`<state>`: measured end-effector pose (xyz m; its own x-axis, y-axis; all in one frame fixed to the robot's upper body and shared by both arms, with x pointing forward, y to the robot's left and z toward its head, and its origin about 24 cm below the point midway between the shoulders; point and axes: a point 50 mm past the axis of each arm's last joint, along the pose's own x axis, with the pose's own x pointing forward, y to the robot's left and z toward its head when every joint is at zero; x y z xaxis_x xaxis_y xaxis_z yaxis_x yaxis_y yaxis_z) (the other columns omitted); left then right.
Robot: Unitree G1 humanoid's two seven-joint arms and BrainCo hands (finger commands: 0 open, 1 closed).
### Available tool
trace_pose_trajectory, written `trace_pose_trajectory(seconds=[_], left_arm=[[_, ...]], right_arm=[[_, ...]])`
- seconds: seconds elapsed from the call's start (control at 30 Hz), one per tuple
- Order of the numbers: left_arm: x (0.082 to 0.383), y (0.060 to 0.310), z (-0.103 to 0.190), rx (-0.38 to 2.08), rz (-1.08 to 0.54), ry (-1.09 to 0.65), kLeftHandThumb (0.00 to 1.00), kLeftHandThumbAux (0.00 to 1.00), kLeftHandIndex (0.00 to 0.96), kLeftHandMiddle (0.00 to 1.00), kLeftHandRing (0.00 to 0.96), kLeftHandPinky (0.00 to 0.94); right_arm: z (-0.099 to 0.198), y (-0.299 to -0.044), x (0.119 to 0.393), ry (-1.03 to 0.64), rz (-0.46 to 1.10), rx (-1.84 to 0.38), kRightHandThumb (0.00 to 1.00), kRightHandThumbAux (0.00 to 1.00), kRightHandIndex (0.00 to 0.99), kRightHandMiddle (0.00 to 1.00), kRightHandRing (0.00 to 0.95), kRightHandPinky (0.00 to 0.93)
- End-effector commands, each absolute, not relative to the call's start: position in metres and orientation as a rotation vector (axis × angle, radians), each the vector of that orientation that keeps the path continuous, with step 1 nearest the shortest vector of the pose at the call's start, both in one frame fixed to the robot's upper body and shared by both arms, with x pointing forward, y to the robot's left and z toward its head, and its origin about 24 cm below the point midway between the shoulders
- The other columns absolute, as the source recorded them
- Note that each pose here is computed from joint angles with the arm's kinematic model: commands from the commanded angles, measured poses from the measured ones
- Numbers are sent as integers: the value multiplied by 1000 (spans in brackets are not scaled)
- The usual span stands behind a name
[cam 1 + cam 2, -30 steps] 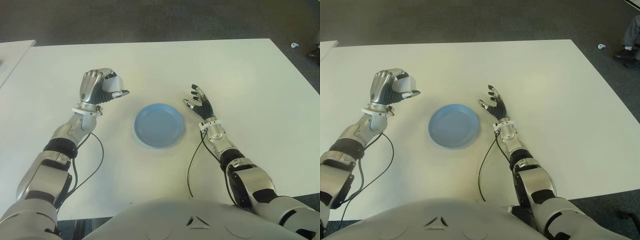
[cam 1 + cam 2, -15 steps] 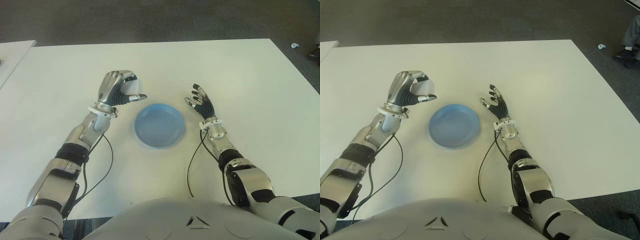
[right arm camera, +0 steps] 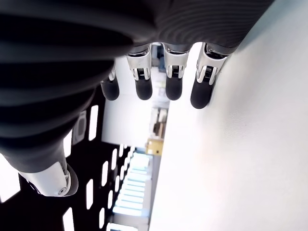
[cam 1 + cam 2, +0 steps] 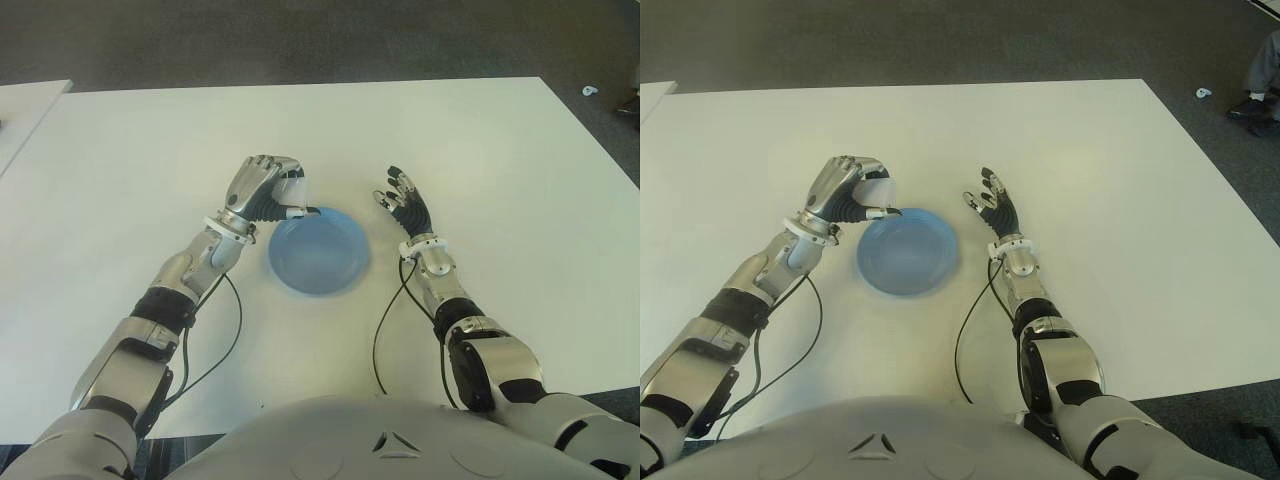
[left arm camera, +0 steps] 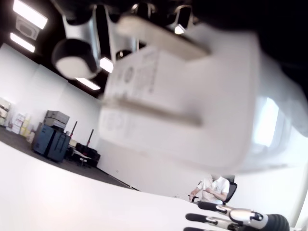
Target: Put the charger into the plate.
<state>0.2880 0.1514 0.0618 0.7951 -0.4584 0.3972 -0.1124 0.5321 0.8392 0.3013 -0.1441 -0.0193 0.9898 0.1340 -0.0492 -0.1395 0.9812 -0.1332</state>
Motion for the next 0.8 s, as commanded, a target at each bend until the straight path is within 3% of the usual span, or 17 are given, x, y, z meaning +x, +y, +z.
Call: trace_pose_trajectory(seconds=[0.03, 0.33, 0.47, 0.8], left_arm=[[286, 141, 59, 1026, -271, -633, 344, 437, 837, 885, 880, 886], [279, 128, 57, 1044, -328, -605, 315, 448, 837, 879, 876, 879], [269, 117, 39, 1019, -369, -552, 313, 451, 836, 876, 870, 871], [264, 114, 30, 1034, -373, -501, 307, 430, 832, 874, 859, 841]], right_arm=[[-70, -143, 263, 315, 128, -93, 110, 607, 3, 43, 47, 93], [-69, -140, 263, 311, 123, -84, 111, 606, 0, 46, 52, 95], [-69, -139, 263, 309, 124, -84, 109, 606, 0, 48, 54, 96], [-69, -137, 263, 309, 136, -88, 98, 597, 0, 44, 49, 89]])
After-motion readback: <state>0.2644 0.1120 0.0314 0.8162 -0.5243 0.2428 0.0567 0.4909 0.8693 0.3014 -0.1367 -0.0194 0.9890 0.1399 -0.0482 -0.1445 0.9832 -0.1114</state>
